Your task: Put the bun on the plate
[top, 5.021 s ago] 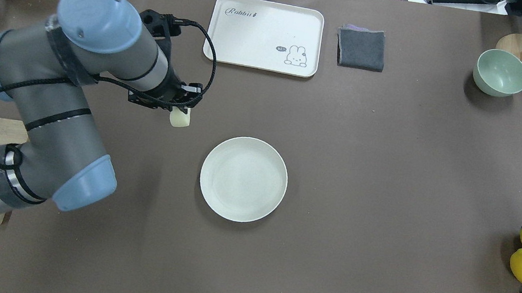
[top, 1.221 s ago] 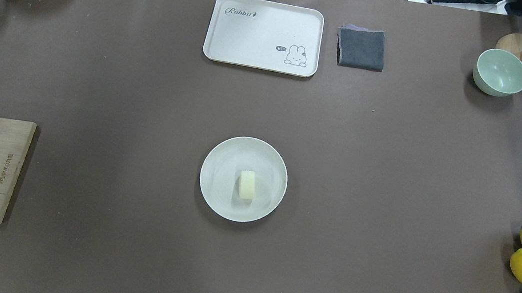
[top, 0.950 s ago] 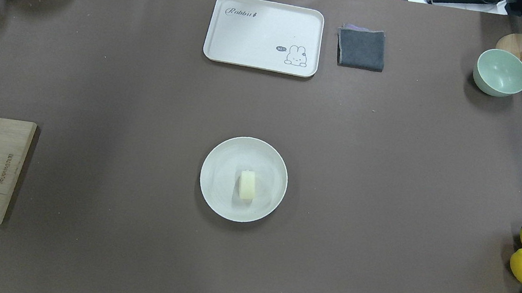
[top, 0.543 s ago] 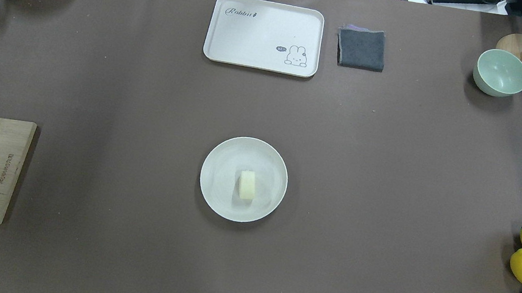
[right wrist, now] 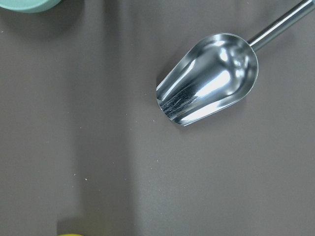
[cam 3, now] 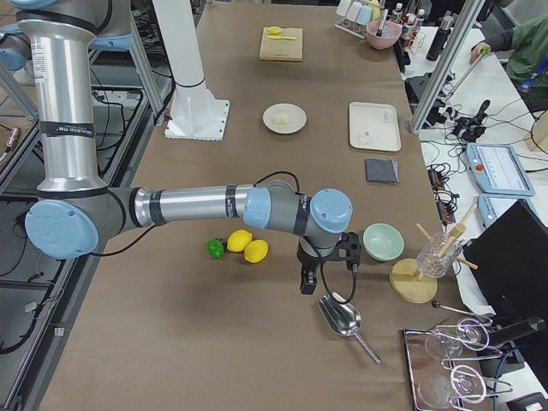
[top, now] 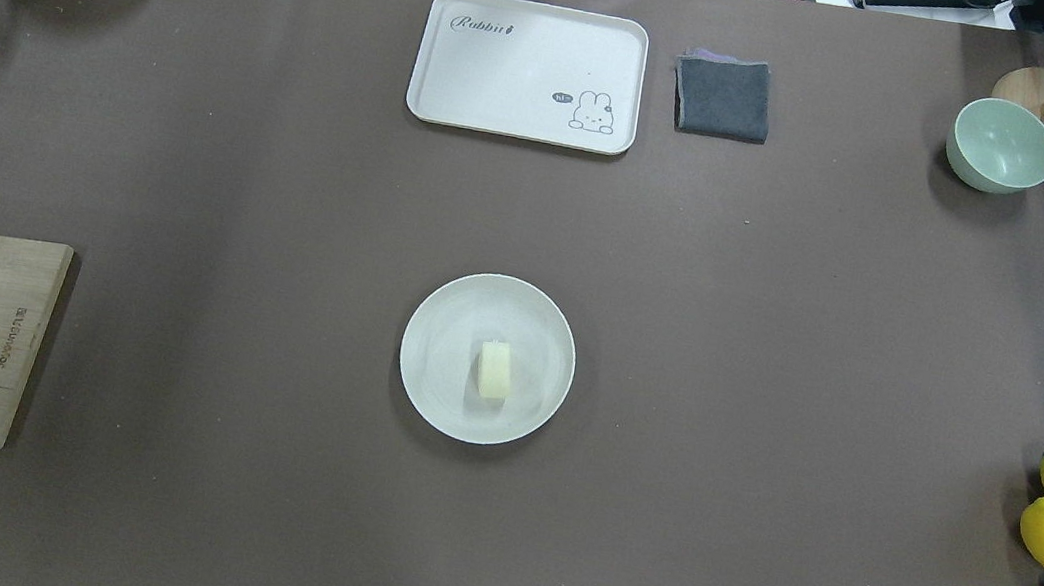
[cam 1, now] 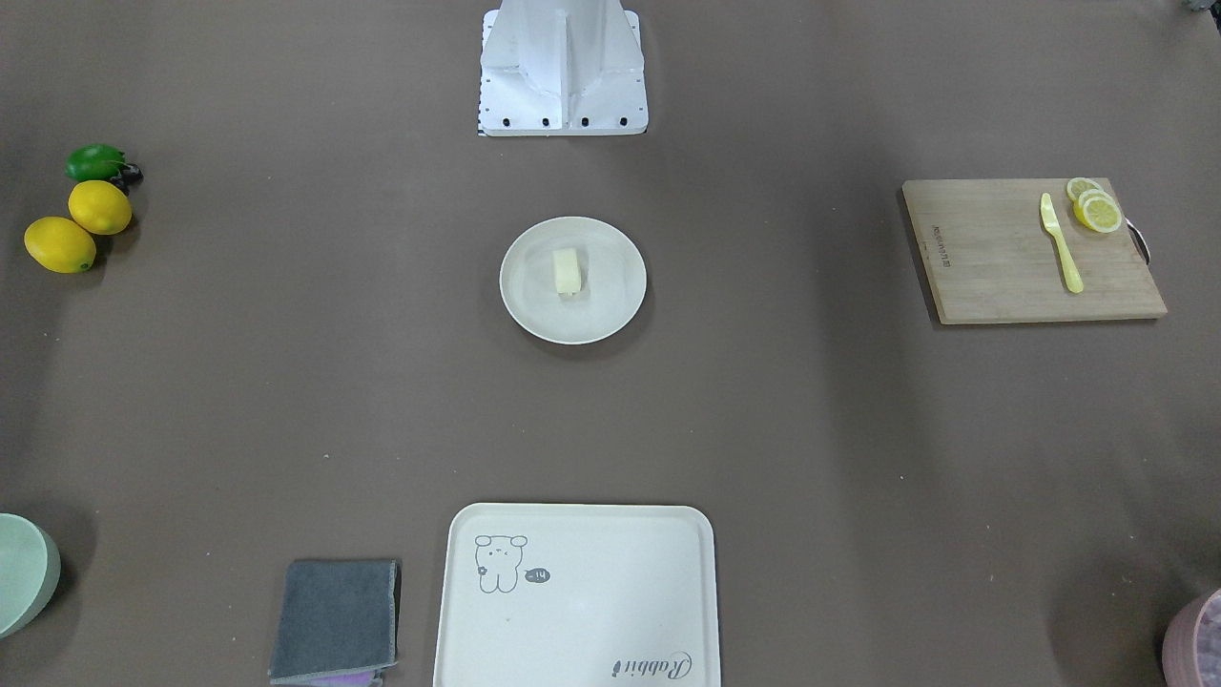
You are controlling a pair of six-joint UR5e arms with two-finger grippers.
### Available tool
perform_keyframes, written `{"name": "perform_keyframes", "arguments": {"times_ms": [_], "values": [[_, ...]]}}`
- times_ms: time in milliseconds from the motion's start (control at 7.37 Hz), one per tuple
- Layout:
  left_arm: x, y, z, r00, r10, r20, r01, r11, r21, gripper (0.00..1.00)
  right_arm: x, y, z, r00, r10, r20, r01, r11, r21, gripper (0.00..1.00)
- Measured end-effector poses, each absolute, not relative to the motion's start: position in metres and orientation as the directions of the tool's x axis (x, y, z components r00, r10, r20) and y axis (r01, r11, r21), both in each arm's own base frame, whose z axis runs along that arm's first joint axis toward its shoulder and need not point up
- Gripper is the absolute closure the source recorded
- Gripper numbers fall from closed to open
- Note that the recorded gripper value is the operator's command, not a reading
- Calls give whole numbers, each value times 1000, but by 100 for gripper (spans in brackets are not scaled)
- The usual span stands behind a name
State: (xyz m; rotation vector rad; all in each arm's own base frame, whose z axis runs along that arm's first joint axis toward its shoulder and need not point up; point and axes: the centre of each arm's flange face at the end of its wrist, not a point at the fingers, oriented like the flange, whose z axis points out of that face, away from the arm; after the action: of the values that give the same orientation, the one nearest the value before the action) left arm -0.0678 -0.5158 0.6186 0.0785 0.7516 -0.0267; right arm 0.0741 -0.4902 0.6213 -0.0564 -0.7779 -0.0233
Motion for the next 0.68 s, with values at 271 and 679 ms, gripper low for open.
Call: {"name": "perform_keyframes", "arguments": {"times_ms": [271,679], "values": [[-68,-516,619,731,1,-682,54,997,59,2,74,-490,622,712,-1,702,42,998,-40,0],[-68,-516,622,733,-3,-681,54,997,54,2,74,-490,623,712,0,702,42,998,-42,0]]}}
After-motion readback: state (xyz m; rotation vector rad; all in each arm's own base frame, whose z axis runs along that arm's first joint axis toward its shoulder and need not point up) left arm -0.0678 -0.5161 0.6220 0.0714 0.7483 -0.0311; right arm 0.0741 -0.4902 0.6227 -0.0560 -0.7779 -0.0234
